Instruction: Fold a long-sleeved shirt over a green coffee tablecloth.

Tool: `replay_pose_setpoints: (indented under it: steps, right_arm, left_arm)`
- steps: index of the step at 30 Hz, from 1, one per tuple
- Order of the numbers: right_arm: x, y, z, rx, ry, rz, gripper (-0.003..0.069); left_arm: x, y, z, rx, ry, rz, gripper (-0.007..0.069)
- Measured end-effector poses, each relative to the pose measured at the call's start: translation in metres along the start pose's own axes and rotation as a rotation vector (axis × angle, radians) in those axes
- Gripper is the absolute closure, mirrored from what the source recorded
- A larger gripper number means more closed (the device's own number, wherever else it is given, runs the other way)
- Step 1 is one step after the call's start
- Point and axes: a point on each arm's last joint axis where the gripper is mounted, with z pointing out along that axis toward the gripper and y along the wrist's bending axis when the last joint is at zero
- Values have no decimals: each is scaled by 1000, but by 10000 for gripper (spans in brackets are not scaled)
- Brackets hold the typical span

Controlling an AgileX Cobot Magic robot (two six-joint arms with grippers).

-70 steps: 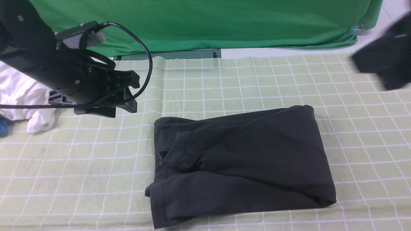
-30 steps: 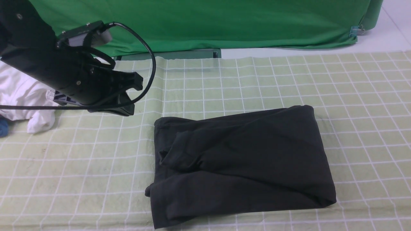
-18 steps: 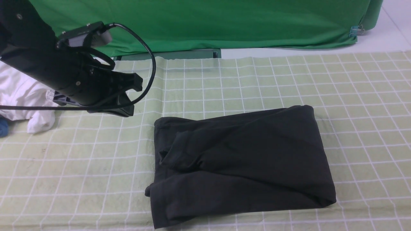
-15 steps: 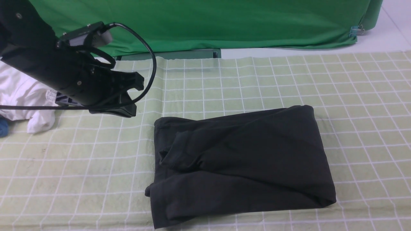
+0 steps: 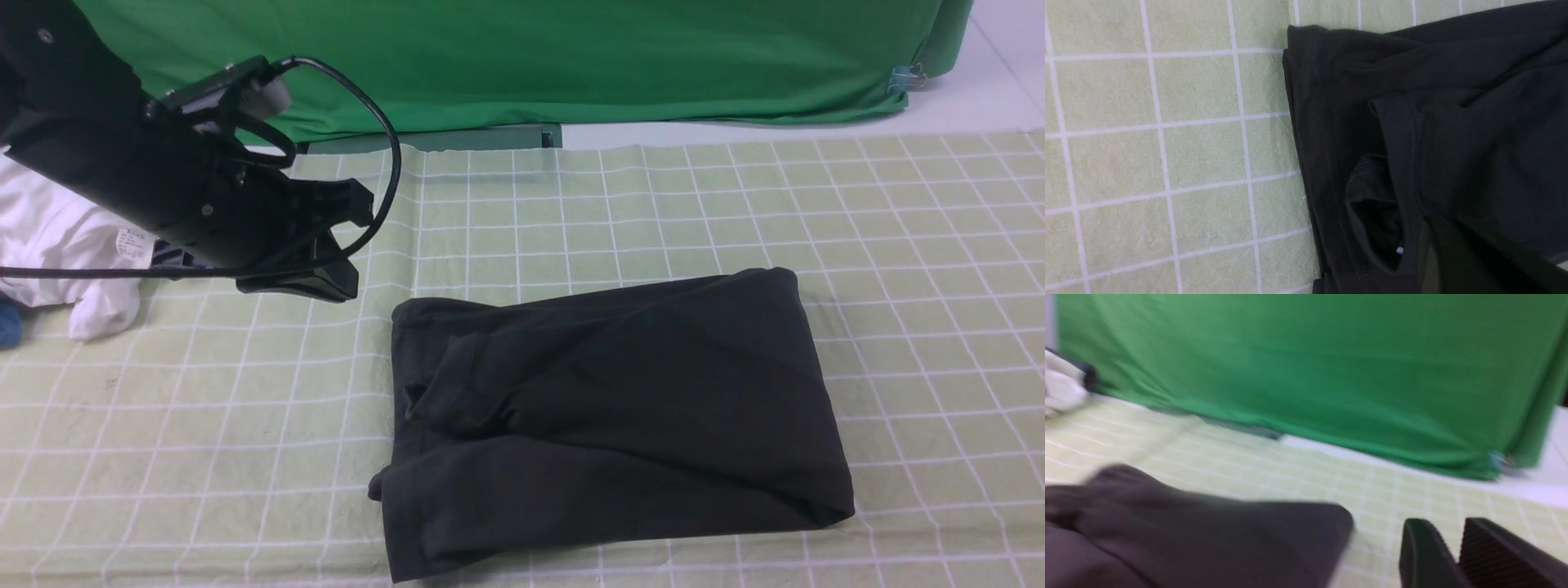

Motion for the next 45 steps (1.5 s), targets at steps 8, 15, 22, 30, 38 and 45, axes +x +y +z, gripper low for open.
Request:
replay_pose_setpoints:
  steps: [8,15,22,30,38,45]
  right_arm:
    - [38,-9,-1,217,101,-28,488]
    - [48,-10,-2,238,198,-19,477]
    - [48,-10,-2,238,204,-17,463]
    - [48,-10,-2,238,206,-16,447]
    - [49,-10,-2,238,209,-16,432]
    - [49,-10,-2,238,209,-16,422]
  left_arm:
    - [0,0,0,0,-4,28,613]
    - [0,0,0,0,-2,61,613]
    - [7,-2,-4,13,61,109,613]
    - [14,-10,-44,-43,-61,212,613]
    - [44,-21,-108,-138,-186,336,613]
    - [98,-25,-150,-148,-348,384,613]
